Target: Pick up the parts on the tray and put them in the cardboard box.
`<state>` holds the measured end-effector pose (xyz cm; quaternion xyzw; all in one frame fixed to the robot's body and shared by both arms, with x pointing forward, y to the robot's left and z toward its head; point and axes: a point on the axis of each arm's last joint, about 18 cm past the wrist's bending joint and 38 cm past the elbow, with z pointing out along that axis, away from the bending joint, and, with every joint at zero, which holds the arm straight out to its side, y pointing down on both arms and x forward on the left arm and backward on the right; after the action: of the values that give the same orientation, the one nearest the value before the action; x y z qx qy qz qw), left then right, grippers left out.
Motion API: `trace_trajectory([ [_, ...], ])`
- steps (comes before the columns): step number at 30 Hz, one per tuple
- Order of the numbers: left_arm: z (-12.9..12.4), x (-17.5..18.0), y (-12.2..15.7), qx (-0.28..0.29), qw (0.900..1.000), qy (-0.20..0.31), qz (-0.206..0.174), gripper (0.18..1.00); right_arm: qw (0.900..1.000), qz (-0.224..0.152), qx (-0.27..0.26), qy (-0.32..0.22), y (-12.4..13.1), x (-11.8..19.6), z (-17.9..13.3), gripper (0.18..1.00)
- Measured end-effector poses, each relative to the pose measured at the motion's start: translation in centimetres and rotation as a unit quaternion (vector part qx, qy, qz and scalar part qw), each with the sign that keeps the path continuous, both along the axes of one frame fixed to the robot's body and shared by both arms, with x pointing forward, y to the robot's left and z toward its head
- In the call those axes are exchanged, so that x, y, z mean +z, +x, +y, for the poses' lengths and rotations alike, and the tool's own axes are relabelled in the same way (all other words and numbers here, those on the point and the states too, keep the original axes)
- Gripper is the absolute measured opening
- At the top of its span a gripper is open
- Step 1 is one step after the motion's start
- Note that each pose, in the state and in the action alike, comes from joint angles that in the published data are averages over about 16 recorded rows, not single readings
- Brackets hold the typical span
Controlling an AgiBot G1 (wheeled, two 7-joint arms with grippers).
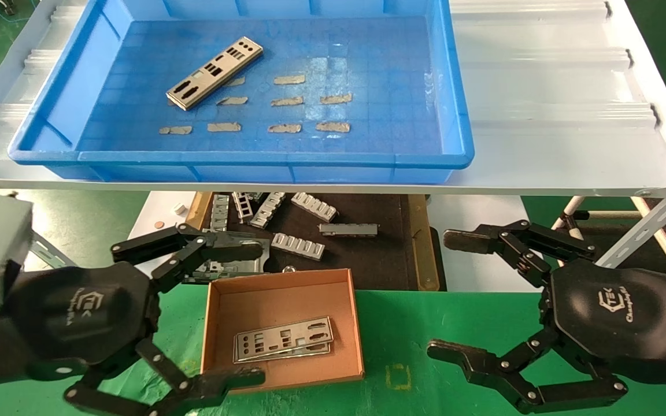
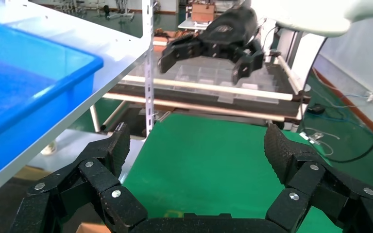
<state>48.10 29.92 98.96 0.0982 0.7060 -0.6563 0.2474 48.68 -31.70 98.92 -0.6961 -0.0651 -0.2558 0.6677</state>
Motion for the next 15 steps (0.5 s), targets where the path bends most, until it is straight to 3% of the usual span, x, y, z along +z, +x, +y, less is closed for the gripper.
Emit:
trace_trajectory([
  [15, 0.12, 0.39, -0.95, -0.01, 1.0, -0.002, -0.001, 1.001, 1.0, 0.0, 0.0, 0.0, 0.0, 0.0, -0.01, 1.001],
])
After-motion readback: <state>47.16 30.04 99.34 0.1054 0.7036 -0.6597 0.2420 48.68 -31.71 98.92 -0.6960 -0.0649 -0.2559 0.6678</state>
